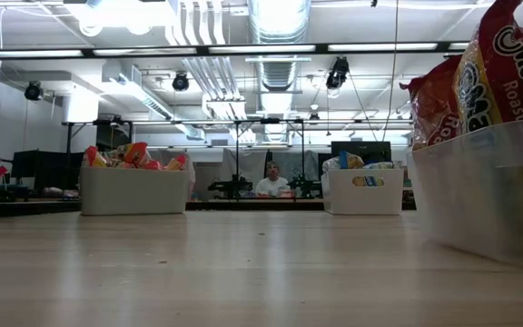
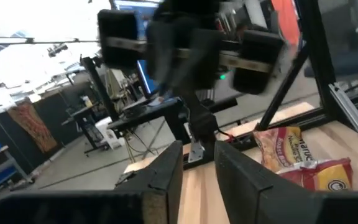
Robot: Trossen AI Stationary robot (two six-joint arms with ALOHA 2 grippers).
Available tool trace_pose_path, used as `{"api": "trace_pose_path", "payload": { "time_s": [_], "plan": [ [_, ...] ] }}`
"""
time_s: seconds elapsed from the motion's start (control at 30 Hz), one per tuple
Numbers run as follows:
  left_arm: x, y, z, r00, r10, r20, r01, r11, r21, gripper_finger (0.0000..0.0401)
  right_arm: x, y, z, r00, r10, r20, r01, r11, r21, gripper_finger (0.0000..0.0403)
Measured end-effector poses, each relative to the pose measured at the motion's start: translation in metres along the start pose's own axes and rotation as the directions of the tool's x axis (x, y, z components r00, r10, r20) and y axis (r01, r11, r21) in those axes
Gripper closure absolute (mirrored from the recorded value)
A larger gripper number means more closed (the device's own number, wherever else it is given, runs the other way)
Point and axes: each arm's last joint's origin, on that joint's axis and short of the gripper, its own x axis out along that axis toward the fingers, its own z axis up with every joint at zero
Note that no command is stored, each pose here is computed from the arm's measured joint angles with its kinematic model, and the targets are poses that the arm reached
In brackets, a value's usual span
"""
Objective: Sort Maruchan noodles
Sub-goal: Put the red noodle pack into the transparent bin
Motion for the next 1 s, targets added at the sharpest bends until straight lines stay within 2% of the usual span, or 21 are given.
{"api": "trace_pose_path", "payload": {
  "time_s": [0.1, 0.17, 0.23, 0.3, 0.37, 0.43, 0.5, 0.57, 0.63, 0.7, 0.8, 0.93, 1.0],
  "plan": [
    [0.000, 0.005, 0.010, 0.997, -0.011, -0.080, 0.013, 1.000, 0.023, 0.0327, -0.017, -0.021, -0.017, 1.000, 0.026, 0.013, -0.027, 0.998, 0.061, 0.0389],
    [-0.001, 0.009, 0.013, 0.983, 0.005, -0.185, 0.006, 0.998, 0.055, 0.0327, -0.027, -0.029, -0.037, 0.999, 0.021, -0.040, -0.015, 0.992, 0.128, 0.0392],
    [-0.005, 0.014, 0.013, 0.945, 0.013, -0.325, 0.012, 0.997, 0.074, 0.0327, -0.037, -0.033, -0.059, 0.992, 0.019, -0.126, 0.010, 0.975, 0.222, 0.0393],
    [-0.011, 0.017, 0.011, 0.883, 0.007, -0.468, 0.023, 0.998, 0.057, 0.0327, -0.047, -0.033, -0.079, 0.972, 0.036, -0.234, 0.042, 0.947, 0.318, 0.0394],
    [-0.019, 0.020, 0.006, 0.797, 0.000, -0.604, 0.012, 1.000, 0.015, 0.0327, -0.059, -0.033, -0.096, 0.934, 0.071, -0.350, 0.085, 0.908, 0.411, 0.0394],
    [-0.029, 0.022, -0.002, 0.698, 0.004, -0.716, -0.041, 0.999, -0.035, 0.0327, -0.070, -0.031, -0.108, 0.881, 0.112, -0.460, 0.143, 0.864, 0.484, 0.0394],
    [-0.036, 0.021, -0.011, 0.616, -0.025, -0.788, -0.093, 0.990, -0.103, 0.0327, -0.078, -0.029, -0.115, 0.840, 0.142, -0.523, 0.180, 0.838, 0.516, 0.0394],
    [-0.040, 0.014, -0.019, 0.570, -0.121, -0.813, -0.102, 0.971, -0.217, 0.0327, -0.081, -0.026, -0.113, 0.839, 0.155, -0.521, 0.166, 0.840, 0.517, 0.0394],
    [-0.041, 0.005, -0.022, 0.541, -0.243, -0.805, -0.064, 0.943, -0.327, 0.0327, -0.085, -0.028, -0.112, 0.848, 0.124, -0.516, 0.161, 0.866, 0.474, 0.0394],
    [-0.039, -0.002, -0.019, 0.551, -0.330, -0.767, -0.021, 0.913, -0.408, 0.0327, -0.088, -0.035, -0.111, 0.852, 0.036, -0.522, 0.211, 0.889, 0.406, 0.0394],
    [-0.036, -0.008, -0.010, 0.590, -0.380, -0.713, 0.045, 0.896, -0.441, 0.0327, -0.092, -0.045, -0.114, 0.848, -0.073, -0.524, 0.283, 0.900, 0.332, 0.0394],
    [-0.033, -0.006, 0.002, 0.633, -0.385, -0.672, 0.110, 0.903, -0.415, 0.0327, -0.092, -0.044, -0.126, 0.873, -0.089, -0.479, 0.284, 0.891, 0.353, 0.0394],
    [-0.032, -0.004, 0.004, 0.648, -0.359, -0.671, 0.119, 0.919, -0.376, 0.0327, -0.091, -0.038, -0.133, 0.902, -0.026, -0.431, 0.213, 0.895, 0.391, 0.0394]
  ]
}}
